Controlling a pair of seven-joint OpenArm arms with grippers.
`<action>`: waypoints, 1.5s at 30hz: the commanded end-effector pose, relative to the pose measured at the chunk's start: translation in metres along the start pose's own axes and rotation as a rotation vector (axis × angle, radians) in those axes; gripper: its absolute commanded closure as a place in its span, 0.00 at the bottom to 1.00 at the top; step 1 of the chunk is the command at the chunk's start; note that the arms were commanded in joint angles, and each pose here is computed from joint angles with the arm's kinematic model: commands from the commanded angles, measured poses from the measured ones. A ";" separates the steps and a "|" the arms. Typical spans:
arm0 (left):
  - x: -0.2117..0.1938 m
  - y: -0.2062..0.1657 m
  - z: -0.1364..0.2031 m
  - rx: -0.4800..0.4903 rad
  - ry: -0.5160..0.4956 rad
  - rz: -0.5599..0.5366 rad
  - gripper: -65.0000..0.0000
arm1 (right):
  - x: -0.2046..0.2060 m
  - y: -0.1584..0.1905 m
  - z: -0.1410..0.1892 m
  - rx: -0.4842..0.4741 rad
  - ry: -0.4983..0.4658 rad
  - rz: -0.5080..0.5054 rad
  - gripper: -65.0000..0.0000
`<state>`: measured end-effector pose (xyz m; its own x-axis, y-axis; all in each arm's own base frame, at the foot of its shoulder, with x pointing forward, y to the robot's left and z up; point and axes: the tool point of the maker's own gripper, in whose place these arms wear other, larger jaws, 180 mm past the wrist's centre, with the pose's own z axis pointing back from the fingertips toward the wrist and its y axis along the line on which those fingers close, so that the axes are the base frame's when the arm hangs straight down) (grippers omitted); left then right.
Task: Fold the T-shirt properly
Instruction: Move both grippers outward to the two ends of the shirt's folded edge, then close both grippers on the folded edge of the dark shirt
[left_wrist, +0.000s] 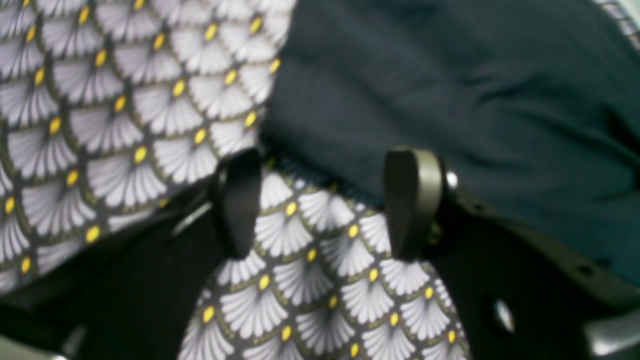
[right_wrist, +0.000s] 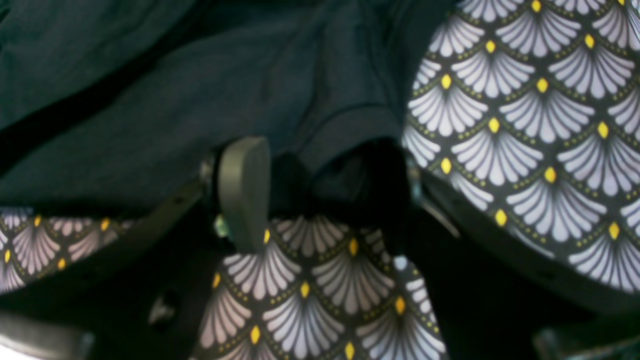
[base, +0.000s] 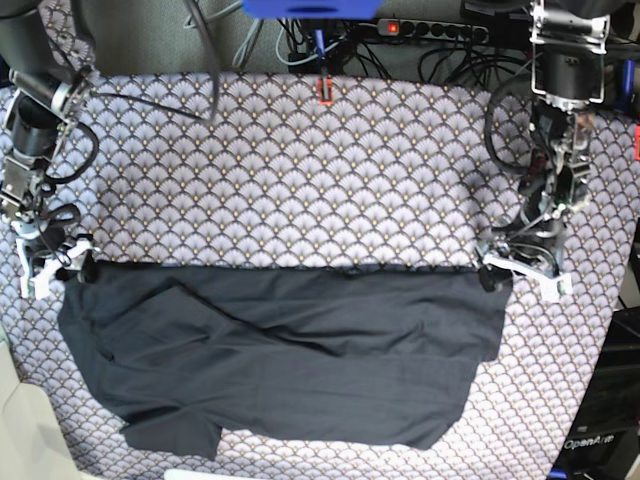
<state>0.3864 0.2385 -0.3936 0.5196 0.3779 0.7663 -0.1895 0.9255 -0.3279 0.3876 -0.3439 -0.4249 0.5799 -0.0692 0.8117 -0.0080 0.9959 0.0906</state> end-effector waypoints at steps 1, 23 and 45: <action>0.030 -0.007 0.000 -0.022 -0.078 -0.010 0.34 | 0.009 -0.008 0.002 -0.014 -0.005 0.017 0.51; 0.018 -0.005 -0.040 0.038 -0.044 0.065 0.16 | -0.019 -0.007 0.008 -0.012 0.044 0.016 0.52; 0.021 -0.012 -0.025 0.020 0.009 0.054 1.00 | -0.045 -0.018 0.033 -0.047 0.078 0.088 1.00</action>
<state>0.3997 0.2230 -0.4160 0.5889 0.4371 0.6798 -0.2513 0.8985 -0.3600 0.3462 -0.3514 -0.4342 0.5707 -0.0172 0.8209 -0.0136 0.9994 0.0304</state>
